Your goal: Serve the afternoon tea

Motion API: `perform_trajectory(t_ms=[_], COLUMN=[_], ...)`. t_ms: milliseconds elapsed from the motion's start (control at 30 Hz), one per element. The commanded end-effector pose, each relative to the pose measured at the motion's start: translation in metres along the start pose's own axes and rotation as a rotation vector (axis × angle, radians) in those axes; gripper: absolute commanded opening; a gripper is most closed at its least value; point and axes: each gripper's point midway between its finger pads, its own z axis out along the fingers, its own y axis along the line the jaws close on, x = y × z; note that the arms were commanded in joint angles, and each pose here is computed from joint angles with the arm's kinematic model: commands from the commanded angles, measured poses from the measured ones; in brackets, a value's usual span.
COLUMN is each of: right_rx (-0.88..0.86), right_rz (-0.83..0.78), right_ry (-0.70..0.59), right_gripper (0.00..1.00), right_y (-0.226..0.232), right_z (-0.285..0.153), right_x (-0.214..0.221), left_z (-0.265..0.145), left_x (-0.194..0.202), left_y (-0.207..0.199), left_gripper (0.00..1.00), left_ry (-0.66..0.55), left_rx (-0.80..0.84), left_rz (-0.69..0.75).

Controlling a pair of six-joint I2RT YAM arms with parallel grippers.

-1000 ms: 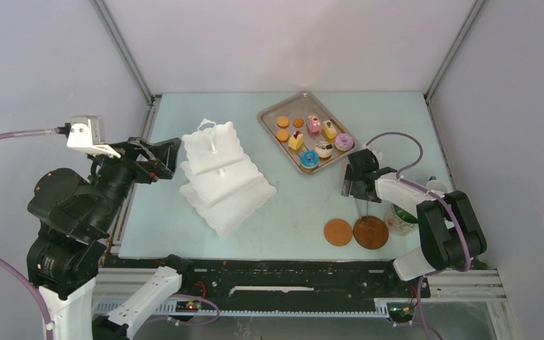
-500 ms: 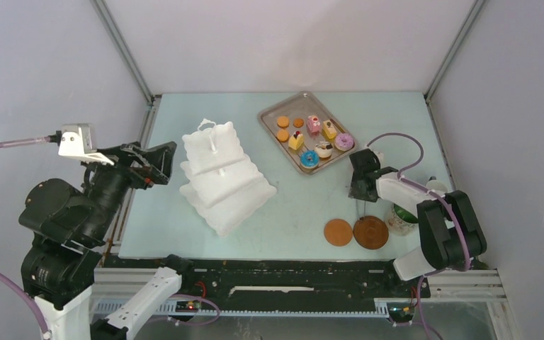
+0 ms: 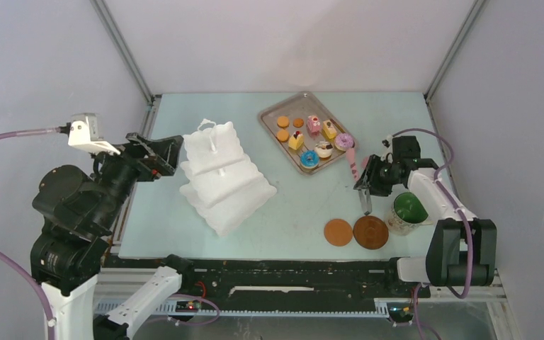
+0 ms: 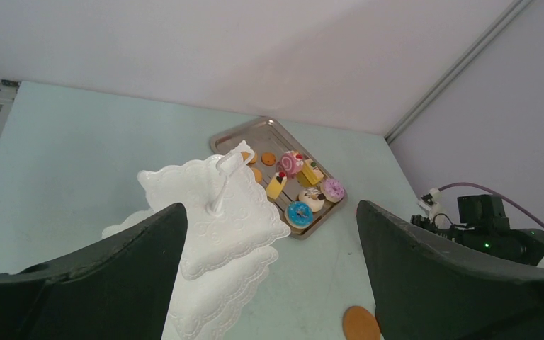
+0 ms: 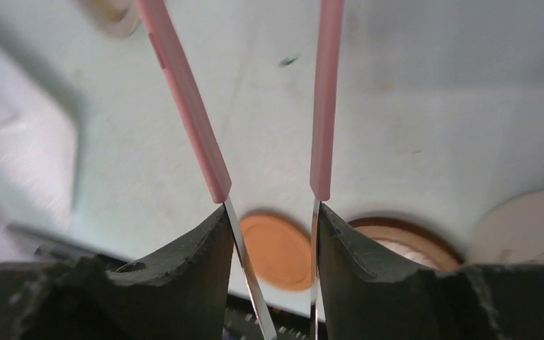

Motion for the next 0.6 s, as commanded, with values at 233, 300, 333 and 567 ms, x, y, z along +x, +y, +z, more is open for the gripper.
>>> perform_trajectory(t_ms=[233, 300, 333, 567], right_rx=[-0.341, -0.347, -0.354, -0.387], right_rz=[0.009, 0.023, 0.037, 0.122], right_ry=[0.203, 0.223, 0.239, 0.256], right_gripper=[0.51, 0.51, 0.50, 0.52], right_y=[0.078, 0.082, 0.085, 0.100], right_z=[-0.051, -0.052, -0.053, -0.044], right_x=[0.013, 0.011, 0.011, -0.005], left_z=[0.003, 0.000, -0.001, -0.004], left_x=[0.007, 0.007, 0.007, 0.012], left_y=[-0.010, -0.013, -0.015, -0.018], left_gripper=[0.94, 0.94, 0.94, 0.93], left_ry=[0.029, 0.037, 0.041, 0.062], left_rx=[0.031, 0.040, 0.047, 0.063], left_rz=[-0.120, -0.142, -0.150, -0.165])
